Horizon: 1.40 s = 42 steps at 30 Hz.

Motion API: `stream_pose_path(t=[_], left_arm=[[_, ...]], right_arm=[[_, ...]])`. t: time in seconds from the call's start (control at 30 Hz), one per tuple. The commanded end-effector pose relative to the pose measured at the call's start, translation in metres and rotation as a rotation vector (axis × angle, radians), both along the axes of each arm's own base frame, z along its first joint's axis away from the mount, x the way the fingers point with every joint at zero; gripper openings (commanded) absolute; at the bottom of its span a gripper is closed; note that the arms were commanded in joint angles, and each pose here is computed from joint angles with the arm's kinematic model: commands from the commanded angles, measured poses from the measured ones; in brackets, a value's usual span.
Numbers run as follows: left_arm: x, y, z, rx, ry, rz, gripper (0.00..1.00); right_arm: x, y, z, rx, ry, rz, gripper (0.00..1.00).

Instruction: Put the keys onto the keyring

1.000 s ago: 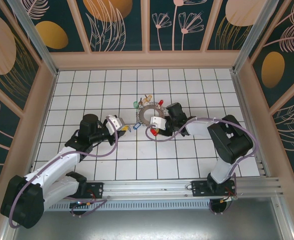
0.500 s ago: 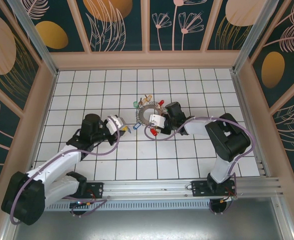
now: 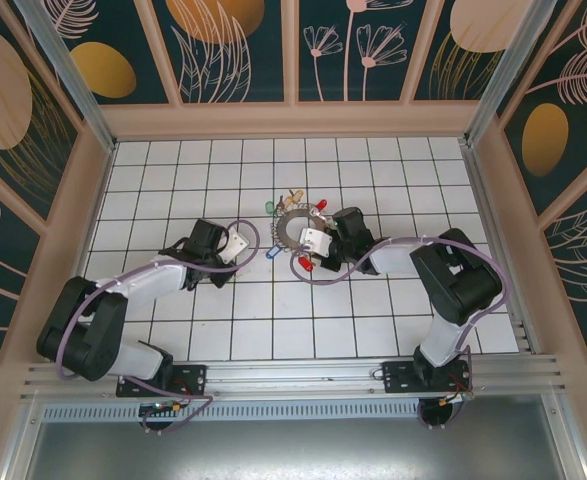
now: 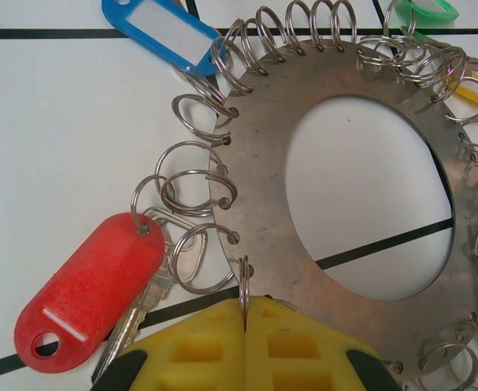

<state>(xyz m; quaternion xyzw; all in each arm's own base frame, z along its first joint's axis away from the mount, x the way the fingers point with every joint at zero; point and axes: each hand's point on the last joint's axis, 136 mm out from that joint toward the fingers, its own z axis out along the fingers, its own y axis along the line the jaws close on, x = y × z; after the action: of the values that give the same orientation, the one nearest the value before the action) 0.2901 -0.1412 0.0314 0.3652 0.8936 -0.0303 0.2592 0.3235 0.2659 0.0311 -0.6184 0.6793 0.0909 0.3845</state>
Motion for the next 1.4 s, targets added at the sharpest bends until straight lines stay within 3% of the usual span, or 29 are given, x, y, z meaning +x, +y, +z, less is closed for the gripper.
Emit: stream_pose_path(t=[0.0,0.17,0.3,0.37,0.57,0.67,0.83,1.1,1.37], left_arm=[[-0.001,-0.002,-0.004,0.003,0.059,0.025,0.14],[0.002,-0.021,0.016,-0.114,0.026,-0.011,0.33],[0.007,-0.039,0.061,-0.238,-0.099,-0.081,0.38],[0.006,-0.053,0.097,-0.327,-0.206,-0.163,0.41],[-0.009,-0.085,0.188,-0.547,-0.578,-0.446,0.62],[-0.005,-0.101,0.202,-0.564,-0.609,-0.553,0.6],[0.006,-0.127,0.209,-0.599,-0.598,-0.709,0.46],[0.012,-0.151,0.233,-0.709,-0.673,-0.826,0.46],[-0.006,-0.173,0.231,-0.743,-0.625,-0.936,0.37]], right_arm=[[-0.002,0.007,0.021,0.08,-0.04,0.012,0.0],[-0.005,0.008,0.037,0.148,-0.092,0.01,0.0],[-0.014,0.008,0.056,0.233,-0.138,0.027,0.0],[-0.019,0.008,0.069,0.275,-0.162,0.045,0.0],[-0.033,0.01,0.103,0.373,-0.204,0.103,0.0],[-0.04,0.01,0.115,0.357,-0.242,0.153,0.0],[-0.038,-0.001,0.136,0.359,-0.256,0.173,0.0],[-0.043,0.002,0.167,0.4,-0.235,0.247,0.0],[-0.05,0.005,0.201,0.482,-0.232,0.328,0.0]])
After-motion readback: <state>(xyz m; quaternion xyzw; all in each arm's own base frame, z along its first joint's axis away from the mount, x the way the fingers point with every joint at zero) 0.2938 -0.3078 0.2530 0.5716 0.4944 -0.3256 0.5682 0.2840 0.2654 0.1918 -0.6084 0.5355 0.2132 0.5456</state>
